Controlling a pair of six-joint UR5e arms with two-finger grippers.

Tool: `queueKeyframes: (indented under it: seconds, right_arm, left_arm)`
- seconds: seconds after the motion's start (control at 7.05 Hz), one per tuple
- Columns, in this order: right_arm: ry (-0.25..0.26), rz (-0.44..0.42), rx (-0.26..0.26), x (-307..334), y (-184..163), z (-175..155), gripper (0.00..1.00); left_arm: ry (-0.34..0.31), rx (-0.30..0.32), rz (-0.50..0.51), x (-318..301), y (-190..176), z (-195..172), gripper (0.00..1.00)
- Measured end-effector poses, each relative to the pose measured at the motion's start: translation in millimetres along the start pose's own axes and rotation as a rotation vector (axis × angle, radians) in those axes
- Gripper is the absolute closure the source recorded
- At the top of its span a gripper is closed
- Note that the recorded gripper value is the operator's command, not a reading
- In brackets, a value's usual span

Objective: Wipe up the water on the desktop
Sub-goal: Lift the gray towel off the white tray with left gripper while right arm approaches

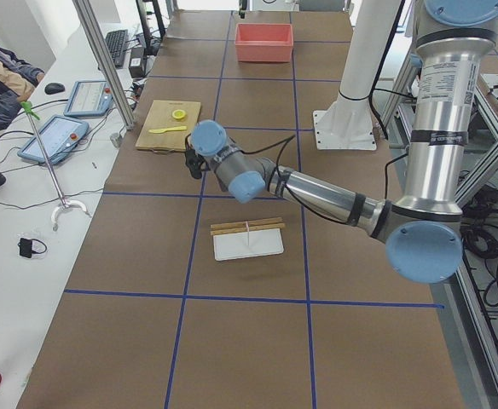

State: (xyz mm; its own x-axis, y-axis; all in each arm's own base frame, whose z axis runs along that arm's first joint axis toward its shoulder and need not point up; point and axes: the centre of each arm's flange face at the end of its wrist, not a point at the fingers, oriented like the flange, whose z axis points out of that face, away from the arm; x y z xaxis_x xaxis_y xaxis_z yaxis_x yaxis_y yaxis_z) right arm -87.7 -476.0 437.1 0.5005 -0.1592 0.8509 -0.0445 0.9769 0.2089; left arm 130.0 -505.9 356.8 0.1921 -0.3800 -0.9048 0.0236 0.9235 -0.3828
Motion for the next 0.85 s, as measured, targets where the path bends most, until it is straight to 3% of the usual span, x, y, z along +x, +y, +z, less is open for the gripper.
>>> queueKeyframes:
  seconds: [0.28,0.57,0.85]
  right_arm:
    - [-0.014,0.029,0.050,-111.1,-16.0,35.2,0.00]
    - [-0.045,0.053,0.133,-240.5,3.8,81.8,0.00]
    - [-0.085,0.023,0.196,-325.6,32.1,114.5,0.00]
  left_arm:
    - [0.037,0.023,-0.072,144.6,31.2,55.2,1.00]
    - [0.055,0.053,-0.098,230.7,71.0,123.4,1.00]
    - [0.040,0.091,-0.111,299.6,108.8,186.6,1.00]
